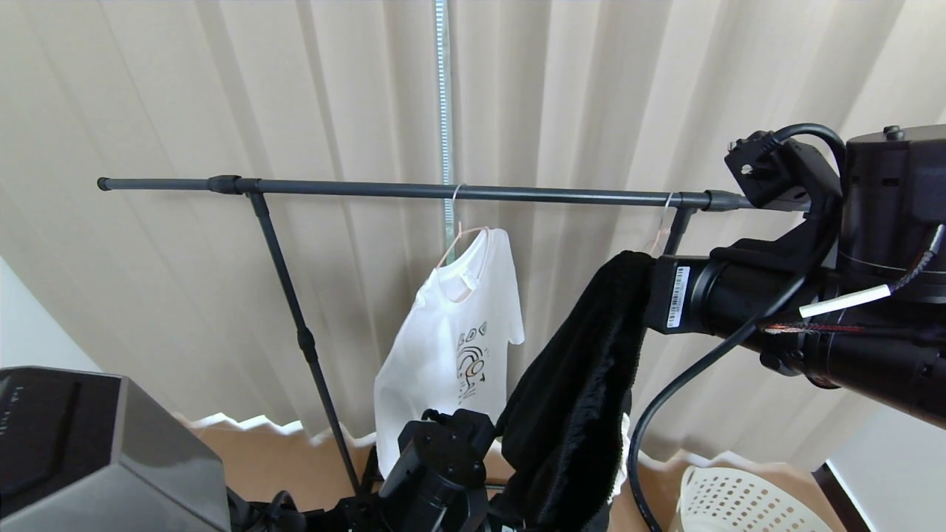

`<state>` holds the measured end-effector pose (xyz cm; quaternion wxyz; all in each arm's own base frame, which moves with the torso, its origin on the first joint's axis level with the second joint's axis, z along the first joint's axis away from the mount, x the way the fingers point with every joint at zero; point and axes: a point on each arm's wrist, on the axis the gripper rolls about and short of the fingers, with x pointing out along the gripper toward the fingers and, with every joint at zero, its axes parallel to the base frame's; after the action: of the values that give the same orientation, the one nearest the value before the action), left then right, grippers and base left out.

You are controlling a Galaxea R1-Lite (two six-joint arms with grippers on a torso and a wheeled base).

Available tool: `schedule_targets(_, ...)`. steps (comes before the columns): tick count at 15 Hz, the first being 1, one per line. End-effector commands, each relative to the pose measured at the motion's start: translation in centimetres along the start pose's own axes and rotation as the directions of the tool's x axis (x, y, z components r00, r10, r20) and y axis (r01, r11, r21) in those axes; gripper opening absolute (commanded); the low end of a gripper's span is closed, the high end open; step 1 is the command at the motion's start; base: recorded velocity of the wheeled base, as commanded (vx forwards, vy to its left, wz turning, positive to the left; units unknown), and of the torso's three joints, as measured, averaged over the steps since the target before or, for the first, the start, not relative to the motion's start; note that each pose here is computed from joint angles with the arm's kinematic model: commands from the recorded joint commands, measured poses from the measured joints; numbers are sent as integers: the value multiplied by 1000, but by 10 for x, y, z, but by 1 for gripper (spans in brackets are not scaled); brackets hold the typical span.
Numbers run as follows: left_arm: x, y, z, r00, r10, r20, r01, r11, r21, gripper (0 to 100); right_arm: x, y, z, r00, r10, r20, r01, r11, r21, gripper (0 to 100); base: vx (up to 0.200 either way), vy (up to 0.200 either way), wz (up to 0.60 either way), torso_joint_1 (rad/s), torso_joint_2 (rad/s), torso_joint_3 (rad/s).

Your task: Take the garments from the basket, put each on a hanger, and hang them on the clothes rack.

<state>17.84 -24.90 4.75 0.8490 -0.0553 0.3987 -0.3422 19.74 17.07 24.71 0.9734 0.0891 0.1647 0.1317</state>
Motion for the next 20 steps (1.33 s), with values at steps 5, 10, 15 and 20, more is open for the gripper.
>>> schedule_targets(5,-2,0,1,999,33,22,-34,999,9,0,-1,-8,6,999,-26,21,26,1000,14,0,0,0,0,0,0,0)
schedule_targets(10,-30,5,26,986,67,156,-76,996,48,0,-15,-21,17,994,-83,76,85,996,-17,0,0,0,0,0,0,0)
schedule_targets(15,-73,12,84,969,245,44,-247,967,56,0,-41,-36,16,984,-177,28,179,965,-190,0,0,0,0,0,0,0)
schedule_targets(20,-111,-1,129,942,331,49,-333,942,40,0,-66,-53,11,971,-232,-55,202,921,-333,0,0,0,0,0,0,0)
